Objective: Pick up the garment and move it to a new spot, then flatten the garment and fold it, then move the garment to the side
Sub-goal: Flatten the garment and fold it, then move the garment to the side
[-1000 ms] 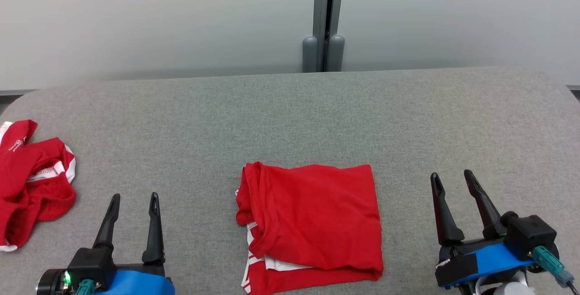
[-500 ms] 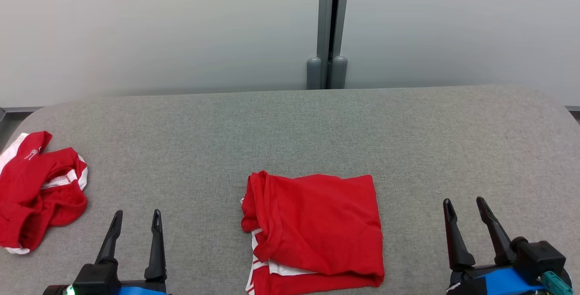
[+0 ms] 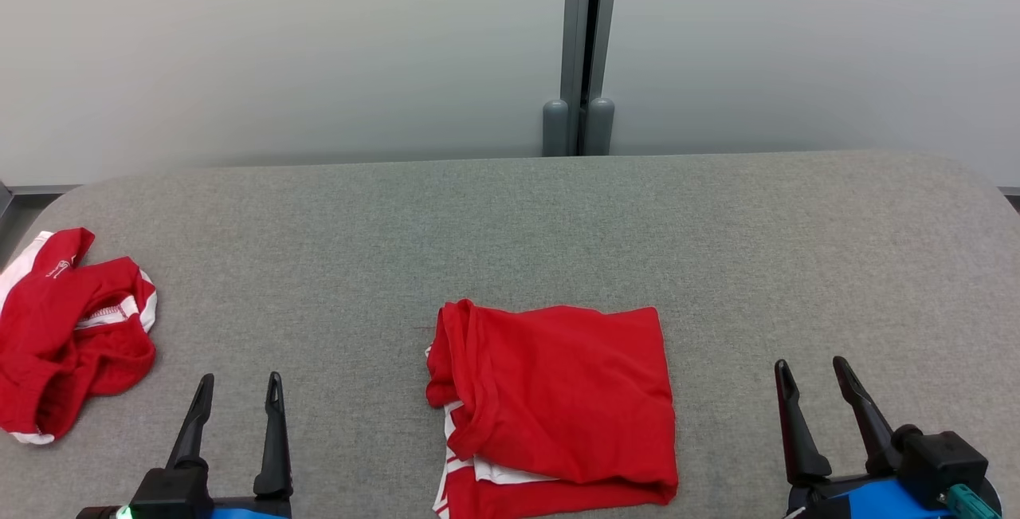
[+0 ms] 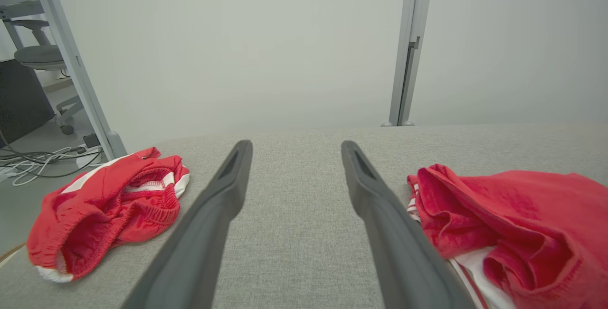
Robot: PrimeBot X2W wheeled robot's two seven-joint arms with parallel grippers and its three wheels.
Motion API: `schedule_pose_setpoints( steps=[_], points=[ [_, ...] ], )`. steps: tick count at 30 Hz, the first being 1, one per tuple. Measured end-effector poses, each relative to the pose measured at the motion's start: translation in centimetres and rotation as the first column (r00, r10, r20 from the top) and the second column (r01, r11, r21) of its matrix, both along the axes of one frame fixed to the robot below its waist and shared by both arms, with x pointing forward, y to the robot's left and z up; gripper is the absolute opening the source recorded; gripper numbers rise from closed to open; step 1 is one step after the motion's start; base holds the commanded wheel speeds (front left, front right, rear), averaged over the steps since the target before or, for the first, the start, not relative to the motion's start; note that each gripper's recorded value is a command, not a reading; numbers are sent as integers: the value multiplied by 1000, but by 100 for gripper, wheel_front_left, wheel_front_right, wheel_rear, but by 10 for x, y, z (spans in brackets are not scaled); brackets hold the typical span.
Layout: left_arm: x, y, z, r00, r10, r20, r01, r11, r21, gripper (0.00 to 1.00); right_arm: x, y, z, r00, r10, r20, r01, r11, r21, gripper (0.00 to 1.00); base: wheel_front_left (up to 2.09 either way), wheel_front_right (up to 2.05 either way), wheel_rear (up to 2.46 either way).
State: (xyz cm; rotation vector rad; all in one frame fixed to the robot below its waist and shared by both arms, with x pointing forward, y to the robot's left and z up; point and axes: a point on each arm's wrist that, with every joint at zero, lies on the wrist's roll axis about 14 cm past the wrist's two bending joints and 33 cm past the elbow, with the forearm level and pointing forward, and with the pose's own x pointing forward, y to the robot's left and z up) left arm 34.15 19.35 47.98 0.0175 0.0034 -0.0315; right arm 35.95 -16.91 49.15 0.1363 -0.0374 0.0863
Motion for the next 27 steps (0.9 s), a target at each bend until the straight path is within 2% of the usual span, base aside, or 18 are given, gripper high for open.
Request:
schedule_pose_setpoints(
  steps=[16, 21, 27],
  points=[
    [-1, 3, 2, 1000, 12, 7, -12, 1000, 4, 100, 3, 0, 0, 1000, 0, -1, 0, 1000, 8, 100, 0, 0, 0],
    [-1, 3, 2, 1000, 12, 8, -12, 1000, 3, 100, 22, 10, 22, 998, 31, 63, -30, 999, -16, 100, 0, 0, 0],
    [5, 2, 4, 1000, 12, 11, -12, 1000, 2, 100, 50, 37, 31, 991, 109, 79, -107, 994, -38, 100, 0, 0, 0]
  ],
)
